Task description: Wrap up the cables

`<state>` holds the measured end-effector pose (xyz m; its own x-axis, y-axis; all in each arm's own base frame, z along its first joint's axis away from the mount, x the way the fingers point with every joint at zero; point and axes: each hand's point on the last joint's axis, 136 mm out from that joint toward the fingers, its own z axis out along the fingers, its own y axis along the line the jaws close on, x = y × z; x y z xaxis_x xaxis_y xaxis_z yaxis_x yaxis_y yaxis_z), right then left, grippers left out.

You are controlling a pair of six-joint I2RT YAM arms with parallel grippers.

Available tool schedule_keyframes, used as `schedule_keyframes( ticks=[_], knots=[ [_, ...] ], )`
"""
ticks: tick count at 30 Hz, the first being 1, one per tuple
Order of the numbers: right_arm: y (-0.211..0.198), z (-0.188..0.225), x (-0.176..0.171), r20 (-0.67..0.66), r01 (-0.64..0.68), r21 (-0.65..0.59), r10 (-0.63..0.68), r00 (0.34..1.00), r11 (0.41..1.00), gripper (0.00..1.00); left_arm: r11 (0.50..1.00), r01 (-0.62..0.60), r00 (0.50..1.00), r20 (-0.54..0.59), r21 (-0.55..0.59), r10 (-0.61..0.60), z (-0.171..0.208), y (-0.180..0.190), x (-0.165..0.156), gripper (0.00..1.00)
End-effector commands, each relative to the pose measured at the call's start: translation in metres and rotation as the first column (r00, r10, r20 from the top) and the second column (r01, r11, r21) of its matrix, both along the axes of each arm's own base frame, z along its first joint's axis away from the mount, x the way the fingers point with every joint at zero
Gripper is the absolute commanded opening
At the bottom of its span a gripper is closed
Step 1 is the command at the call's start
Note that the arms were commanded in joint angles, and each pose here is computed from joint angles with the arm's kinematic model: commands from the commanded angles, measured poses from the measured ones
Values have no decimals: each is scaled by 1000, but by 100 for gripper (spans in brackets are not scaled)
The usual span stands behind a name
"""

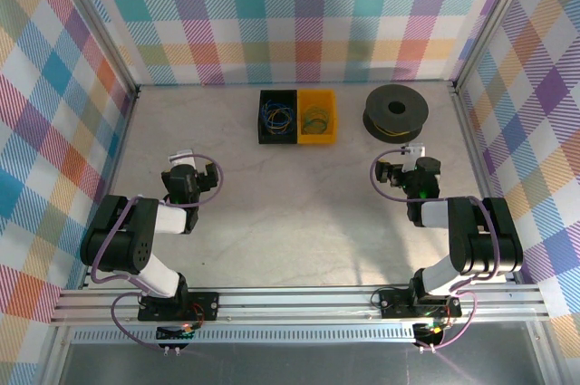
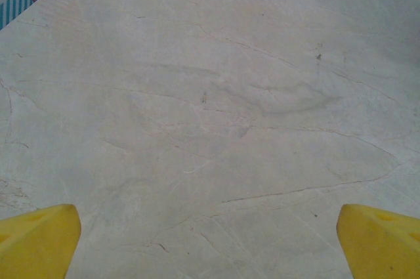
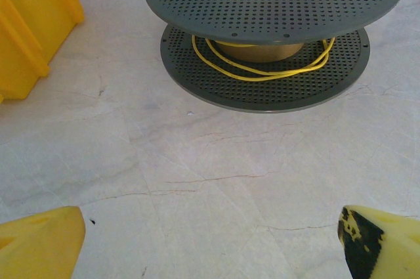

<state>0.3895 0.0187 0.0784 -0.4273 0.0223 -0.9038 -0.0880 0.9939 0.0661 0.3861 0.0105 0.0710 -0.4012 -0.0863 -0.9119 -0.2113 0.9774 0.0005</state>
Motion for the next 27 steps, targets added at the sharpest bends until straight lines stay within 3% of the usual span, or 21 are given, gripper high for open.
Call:
schedule_keyframes(
  ticks=[1, 3, 7, 12, 19, 22, 27],
  knots=[
    [-6, 29, 9, 28, 54, 16, -54, 998, 998, 99, 1000, 9, 1000, 1, 27, -9, 35, -7, 17, 100],
    [-16, 53, 6, -35, 121, 16, -120, 992, 993, 99, 1000, 2, 993, -121, 8, -1, 52, -13, 16, 100],
    [-19, 104, 1, -21, 146, 50, -145, 989, 988, 99, 997, -5, 955, -297, -78, -19, 78, -30, 0, 100],
    [-23, 115, 15, -231, 166, 340, -89, 969, 926, 99, 986, 29, 852, -511, -162, -109, 94, -56, -29, 100],
    [-41, 100, 56, -342, 224, 606, -3, 940, 764, 98, 976, 95, 795, -575, -198, -193, 114, -80, -63, 100],
    [-45, 85, 71, -376, 252, 629, 4, 927, 736, 96, 980, 122, 772, -606, -157, -193, 111, -86, -71, 100],
    [-50, 66, 99, -334, 230, 682, 15, 943, 694, 95, 974, 127, 748, -627, -186, -217, 99, -97, -75, 100]
  ],
)
